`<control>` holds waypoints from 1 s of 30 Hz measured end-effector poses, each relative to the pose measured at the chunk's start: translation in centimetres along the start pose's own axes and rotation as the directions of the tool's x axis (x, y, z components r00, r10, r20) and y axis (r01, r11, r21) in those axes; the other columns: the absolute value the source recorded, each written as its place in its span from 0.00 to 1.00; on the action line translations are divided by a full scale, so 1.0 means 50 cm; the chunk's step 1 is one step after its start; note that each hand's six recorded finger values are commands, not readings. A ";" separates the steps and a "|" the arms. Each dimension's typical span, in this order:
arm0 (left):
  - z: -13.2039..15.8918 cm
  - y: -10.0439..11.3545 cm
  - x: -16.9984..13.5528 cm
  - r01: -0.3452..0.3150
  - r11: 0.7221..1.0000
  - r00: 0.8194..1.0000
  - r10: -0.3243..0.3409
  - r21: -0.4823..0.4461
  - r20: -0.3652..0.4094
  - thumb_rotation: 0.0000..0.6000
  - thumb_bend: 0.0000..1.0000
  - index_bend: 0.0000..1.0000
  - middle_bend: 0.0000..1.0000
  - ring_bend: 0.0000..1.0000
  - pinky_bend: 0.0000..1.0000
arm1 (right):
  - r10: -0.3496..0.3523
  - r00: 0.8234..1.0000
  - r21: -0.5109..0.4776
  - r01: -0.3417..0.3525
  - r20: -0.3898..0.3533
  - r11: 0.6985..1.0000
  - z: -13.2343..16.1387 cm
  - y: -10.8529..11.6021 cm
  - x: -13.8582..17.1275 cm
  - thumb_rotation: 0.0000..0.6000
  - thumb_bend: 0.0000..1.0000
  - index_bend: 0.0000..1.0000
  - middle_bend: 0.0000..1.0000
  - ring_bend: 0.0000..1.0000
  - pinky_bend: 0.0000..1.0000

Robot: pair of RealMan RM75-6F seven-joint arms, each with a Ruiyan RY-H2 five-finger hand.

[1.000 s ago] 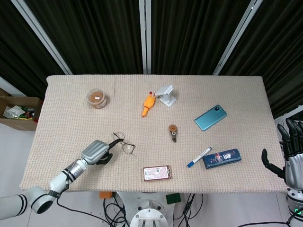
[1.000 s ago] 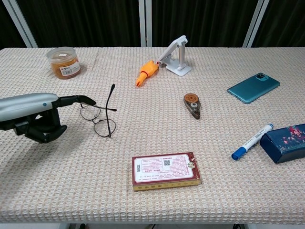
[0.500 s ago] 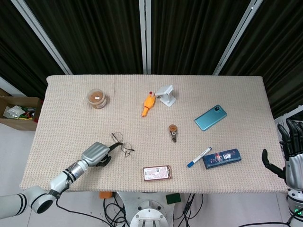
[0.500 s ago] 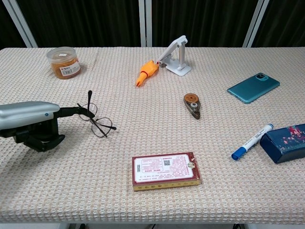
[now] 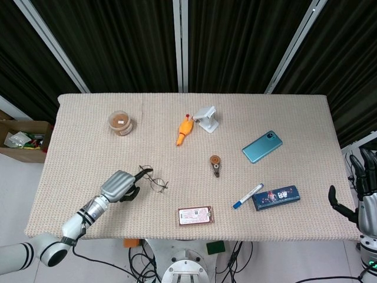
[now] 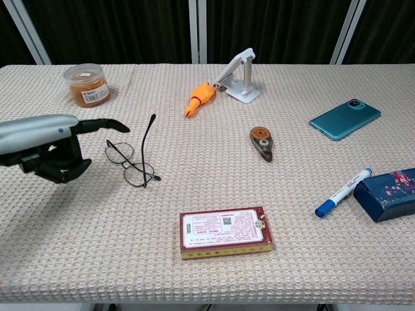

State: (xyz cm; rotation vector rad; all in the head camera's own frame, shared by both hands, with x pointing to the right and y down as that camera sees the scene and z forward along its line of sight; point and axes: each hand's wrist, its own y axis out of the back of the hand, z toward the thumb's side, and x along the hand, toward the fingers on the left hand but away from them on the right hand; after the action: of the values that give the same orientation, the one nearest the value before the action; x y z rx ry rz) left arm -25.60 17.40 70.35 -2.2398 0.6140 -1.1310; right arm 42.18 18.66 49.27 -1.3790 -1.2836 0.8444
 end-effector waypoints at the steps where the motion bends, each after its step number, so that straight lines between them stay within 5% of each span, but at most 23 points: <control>1: 0.001 0.010 -0.003 -0.022 1.000 1.000 0.022 -0.009 0.002 1.00 0.58 0.10 0.99 0.90 0.94 | -0.002 1.000 0.000 0.002 0.000 1.000 0.000 0.001 0.000 0.76 0.49 0.00 0.00 0.00 0.00; 7: 0.013 0.079 -0.049 -0.177 0.984 0.984 0.178 -0.026 0.026 1.00 0.59 0.10 0.99 0.90 0.94 | -0.015 1.000 0.002 0.015 0.004 1.000 -0.004 0.007 -0.004 0.76 0.49 0.00 0.00 0.00 0.00; 13: 0.052 0.126 -0.107 -0.317 0.948 0.941 0.317 -0.021 0.122 1.00 0.64 0.16 1.00 0.90 0.94 | -0.021 1.000 -0.002 0.021 -0.002 1.000 -0.001 0.008 -0.007 0.77 0.50 0.00 0.00 0.00 0.00; 22: 0.123 0.026 -0.131 -0.157 0.988 0.957 0.149 0.012 0.248 1.00 0.64 0.17 1.00 0.90 0.94 | -0.023 1.000 -0.007 0.023 -0.012 1.000 0.008 0.007 -0.005 0.77 0.50 0.00 0.00 0.00 0.00; 30: 0.168 -0.041 -0.092 -0.091 0.996 0.953 0.084 0.010 0.292 1.00 0.64 0.17 1.00 0.90 0.94 | -0.026 1.000 0.001 0.026 0.003 1.000 -0.001 0.013 -0.001 0.77 0.50 0.00 0.00 0.00 0.00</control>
State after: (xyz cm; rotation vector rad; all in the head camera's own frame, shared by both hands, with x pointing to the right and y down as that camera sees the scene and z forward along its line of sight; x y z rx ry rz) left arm -20.84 23.99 64.89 -2.2757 0.5670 -0.7404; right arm 42.38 18.68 48.63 -1.3588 -1.3004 0.8294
